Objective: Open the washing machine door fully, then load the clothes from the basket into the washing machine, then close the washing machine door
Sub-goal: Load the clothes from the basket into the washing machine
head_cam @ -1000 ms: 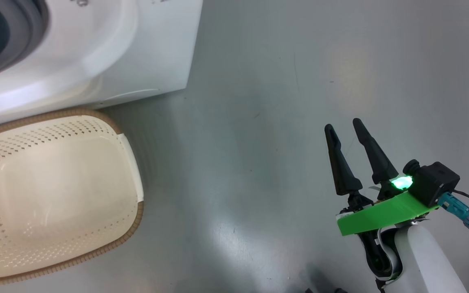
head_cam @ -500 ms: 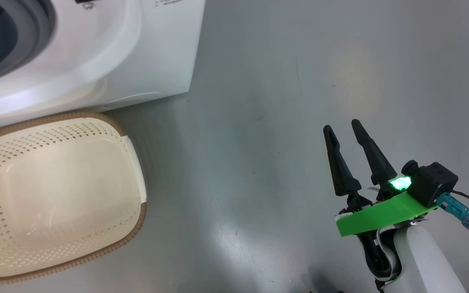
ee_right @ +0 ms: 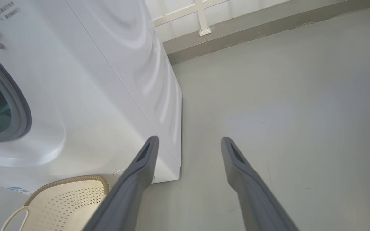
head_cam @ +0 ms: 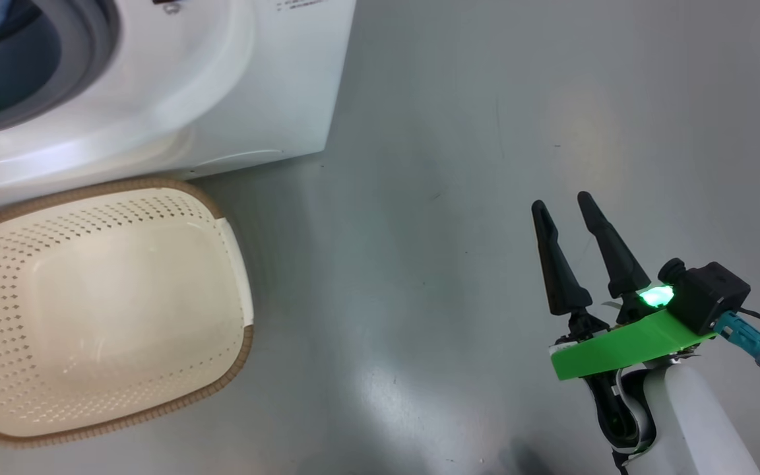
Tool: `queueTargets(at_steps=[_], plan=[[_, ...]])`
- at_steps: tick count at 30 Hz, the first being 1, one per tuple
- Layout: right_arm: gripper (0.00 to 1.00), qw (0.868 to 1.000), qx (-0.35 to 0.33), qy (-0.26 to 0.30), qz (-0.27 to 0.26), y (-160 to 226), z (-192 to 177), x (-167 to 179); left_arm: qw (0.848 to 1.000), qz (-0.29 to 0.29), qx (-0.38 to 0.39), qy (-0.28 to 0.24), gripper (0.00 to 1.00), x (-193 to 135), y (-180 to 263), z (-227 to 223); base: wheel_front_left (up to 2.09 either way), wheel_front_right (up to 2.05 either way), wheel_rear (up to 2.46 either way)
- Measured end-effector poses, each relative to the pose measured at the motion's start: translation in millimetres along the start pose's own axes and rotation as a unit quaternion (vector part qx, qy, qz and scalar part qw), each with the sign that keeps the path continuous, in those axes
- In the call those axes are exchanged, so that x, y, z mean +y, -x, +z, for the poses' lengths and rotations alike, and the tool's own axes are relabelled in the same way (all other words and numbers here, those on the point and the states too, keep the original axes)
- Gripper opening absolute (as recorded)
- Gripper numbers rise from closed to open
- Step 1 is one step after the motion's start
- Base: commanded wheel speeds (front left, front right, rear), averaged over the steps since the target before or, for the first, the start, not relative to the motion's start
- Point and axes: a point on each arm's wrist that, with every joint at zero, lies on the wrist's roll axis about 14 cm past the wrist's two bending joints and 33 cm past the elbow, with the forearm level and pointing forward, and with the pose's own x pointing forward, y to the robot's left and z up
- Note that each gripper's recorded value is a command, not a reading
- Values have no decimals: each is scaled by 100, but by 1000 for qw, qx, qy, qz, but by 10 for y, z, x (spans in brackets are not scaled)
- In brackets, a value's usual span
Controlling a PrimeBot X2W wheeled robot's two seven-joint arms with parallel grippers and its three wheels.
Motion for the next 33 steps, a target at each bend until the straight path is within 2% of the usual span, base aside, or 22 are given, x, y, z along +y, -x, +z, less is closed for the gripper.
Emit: queueTargets(at_steps=[7,10,16,33], plan=[[100,1000,-6,0,3,-33,32,21,999,2,-26,22,100,63,162,101,0,0,0],[100,1000,-9,1,9,-43,52,52,999,0,-33,16,100,68,257,112,0,0,0],[100,1000,-19,3,18,-35,145,107,998,-1,-56,27,100,-13,475,158,0,0,0],[100,999,-35,24,27,374,422,83,994,48,-92,28,100,-1,1614,144,0,0,0]])
